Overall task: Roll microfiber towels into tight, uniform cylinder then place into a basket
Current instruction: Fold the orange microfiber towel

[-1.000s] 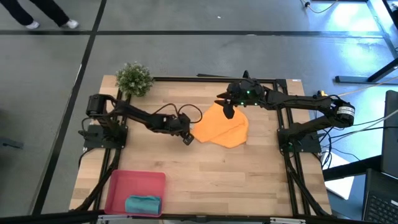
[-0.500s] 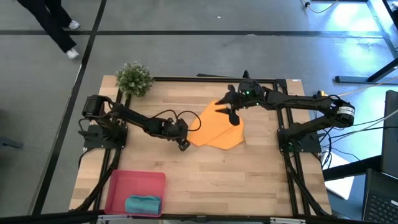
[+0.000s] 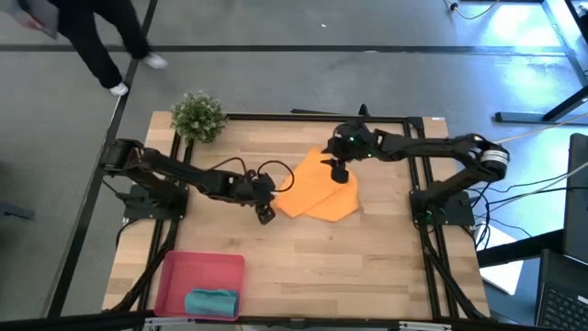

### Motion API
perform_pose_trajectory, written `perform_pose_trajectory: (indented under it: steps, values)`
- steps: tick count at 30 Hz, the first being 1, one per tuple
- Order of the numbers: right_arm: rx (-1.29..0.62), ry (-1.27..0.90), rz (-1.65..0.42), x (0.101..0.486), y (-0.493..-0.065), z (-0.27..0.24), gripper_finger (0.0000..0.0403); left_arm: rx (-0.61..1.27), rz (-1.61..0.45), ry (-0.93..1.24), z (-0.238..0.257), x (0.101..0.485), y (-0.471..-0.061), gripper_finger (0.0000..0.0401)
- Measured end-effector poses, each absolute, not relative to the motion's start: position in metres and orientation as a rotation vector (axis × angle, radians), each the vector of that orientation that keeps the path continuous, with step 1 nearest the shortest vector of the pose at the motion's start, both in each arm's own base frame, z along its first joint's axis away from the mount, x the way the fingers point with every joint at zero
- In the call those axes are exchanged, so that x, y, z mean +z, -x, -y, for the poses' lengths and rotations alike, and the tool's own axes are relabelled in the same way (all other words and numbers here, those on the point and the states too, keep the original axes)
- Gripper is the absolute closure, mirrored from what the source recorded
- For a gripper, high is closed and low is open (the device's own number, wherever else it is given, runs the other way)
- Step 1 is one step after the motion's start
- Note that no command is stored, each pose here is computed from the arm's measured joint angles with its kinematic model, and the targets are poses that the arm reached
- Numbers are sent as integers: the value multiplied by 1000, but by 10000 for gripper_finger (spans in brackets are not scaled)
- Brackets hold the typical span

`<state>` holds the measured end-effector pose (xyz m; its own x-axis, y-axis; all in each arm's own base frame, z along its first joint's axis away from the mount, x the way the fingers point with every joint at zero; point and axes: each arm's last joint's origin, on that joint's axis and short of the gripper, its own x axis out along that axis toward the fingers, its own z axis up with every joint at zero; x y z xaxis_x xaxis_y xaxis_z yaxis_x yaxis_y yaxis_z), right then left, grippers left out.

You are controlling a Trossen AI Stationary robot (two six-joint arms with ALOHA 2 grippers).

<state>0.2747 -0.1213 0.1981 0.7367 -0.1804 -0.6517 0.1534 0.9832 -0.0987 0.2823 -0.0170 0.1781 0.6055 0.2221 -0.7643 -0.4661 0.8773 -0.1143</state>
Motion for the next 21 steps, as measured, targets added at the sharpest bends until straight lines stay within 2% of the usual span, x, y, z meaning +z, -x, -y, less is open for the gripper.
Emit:
perform_pose_trajectory:
  steps: [6, 21]
  values:
    - [-293, -26, -771, 182, -287, 152, 242, 384, -819, 311, 22, 184, -279, 401]
    - [-228, -151, -966, 156, -347, 203, 242, 390, -846, 304, 22, 182, -277, 401]
